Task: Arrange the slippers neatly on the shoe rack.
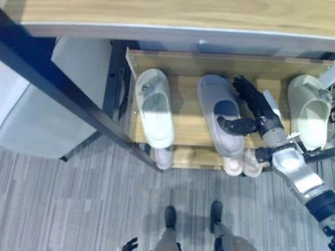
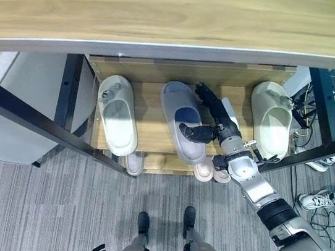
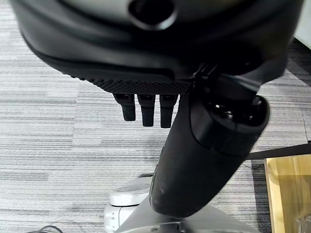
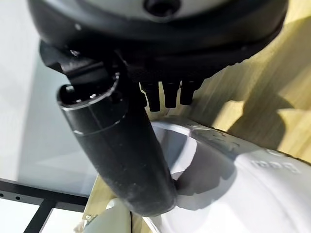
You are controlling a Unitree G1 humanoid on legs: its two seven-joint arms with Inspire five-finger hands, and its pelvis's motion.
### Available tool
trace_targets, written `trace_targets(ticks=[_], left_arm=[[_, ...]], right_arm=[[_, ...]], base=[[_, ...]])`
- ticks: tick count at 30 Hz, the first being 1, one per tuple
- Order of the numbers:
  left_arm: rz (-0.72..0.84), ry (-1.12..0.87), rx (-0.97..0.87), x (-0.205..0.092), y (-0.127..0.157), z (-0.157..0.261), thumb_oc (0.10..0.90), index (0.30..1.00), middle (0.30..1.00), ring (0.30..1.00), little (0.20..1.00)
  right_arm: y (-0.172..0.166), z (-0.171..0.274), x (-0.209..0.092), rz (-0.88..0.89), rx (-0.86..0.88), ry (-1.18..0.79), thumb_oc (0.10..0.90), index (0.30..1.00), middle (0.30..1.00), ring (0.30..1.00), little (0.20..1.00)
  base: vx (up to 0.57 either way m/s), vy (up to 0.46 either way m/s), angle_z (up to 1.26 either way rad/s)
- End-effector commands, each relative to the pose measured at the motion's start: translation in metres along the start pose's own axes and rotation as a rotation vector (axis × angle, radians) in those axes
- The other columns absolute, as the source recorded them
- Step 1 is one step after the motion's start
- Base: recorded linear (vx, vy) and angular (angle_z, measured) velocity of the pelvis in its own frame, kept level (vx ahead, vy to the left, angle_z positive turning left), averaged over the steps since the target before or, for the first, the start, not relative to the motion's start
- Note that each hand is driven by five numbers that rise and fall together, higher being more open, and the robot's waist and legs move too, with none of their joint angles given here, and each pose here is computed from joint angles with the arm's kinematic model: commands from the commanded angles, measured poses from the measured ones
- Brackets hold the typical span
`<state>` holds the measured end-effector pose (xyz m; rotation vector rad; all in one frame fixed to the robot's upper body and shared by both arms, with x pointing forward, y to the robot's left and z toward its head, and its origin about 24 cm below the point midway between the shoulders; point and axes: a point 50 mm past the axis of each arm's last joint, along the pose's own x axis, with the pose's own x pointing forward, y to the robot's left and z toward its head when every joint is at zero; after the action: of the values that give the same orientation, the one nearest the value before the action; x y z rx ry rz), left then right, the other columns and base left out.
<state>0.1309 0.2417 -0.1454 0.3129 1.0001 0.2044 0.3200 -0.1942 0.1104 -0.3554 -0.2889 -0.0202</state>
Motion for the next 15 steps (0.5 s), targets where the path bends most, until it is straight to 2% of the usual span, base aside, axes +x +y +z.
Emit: trace_targets(ticks=[1,15], left_arm=[[-0.01,0.011,-0.019,-0.001,-0.008,-0.003,0.8,0.9,0.9,0.9,0.9],[-0.01,0.016,-0.005,-0.002,-0.012,-0.004,0.8,0.9,0.9,0.9,0.9]], right_arm=[[-0.017,0.039,0.011,-0.037,0.031,-0.195,0.4,0.3,0.3,0.3,0.3],[-0.009,0.036,-0.005,-0.05,0.099,-0.198,0.4,0.3,0.3,0.3,0.3]], base=[[0.0,0.0,0.0],[-0.01,-0.005,-0.03]])
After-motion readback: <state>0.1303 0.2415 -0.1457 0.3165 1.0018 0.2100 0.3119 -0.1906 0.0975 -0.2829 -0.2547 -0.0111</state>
